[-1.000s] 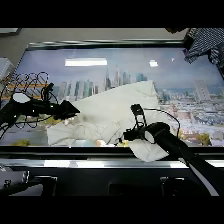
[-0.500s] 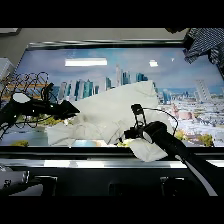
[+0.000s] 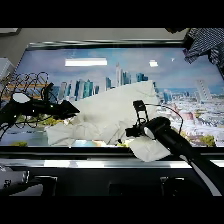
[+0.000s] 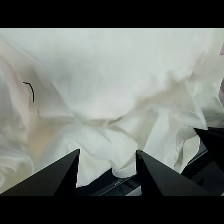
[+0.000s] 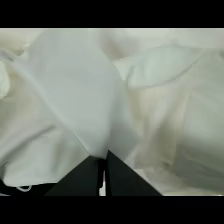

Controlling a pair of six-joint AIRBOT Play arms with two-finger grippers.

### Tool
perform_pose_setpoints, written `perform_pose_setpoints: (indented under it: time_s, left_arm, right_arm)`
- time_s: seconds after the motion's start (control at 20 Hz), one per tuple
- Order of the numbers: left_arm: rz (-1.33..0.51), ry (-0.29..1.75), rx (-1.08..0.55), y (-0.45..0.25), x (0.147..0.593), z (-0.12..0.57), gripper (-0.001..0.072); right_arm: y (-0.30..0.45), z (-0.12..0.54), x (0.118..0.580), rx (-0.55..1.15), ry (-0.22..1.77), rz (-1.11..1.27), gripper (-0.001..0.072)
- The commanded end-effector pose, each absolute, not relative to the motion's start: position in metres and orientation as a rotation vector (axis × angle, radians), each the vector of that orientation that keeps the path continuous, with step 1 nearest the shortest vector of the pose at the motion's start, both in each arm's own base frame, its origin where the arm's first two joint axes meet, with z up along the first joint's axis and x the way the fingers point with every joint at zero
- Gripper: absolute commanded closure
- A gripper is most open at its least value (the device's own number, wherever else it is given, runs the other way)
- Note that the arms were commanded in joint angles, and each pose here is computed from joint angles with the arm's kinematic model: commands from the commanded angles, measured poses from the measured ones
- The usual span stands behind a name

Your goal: Fold the clothes and pants, and hang the long-sleeved shirts on hangers.

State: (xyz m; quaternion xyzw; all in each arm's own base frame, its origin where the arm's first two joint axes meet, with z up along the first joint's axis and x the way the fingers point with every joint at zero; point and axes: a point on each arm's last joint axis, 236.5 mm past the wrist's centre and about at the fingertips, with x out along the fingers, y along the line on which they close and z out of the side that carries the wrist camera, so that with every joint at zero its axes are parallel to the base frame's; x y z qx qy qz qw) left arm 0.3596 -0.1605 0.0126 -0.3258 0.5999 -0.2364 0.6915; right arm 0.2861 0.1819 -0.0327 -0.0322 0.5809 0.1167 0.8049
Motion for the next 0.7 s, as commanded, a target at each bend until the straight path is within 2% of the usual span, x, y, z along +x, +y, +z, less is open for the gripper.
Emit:
perform_pose_setpoints:
  time_s: [0.0,0.35,0.65]
  left_arm:
    - [-0.542,1.323,-0.709,-0.16,0.36,0.017,0.0288]
    - [-0.497,1.249,-0.501,-0.134,0.354,0.031,0.0288]
    - [-0.466,1.165,-0.444,-0.124,0.359,0.048,0.0288]
  right_arm:
    - [0.173,0.022,0.273,-0.063,1.288,0.219,0.0674]
    - [0.164,0.063,0.207,-0.024,1.576,0.165,0.0674]
    - [0.177,0.064,0.225,0.02,1.495,0.201,0.0674]
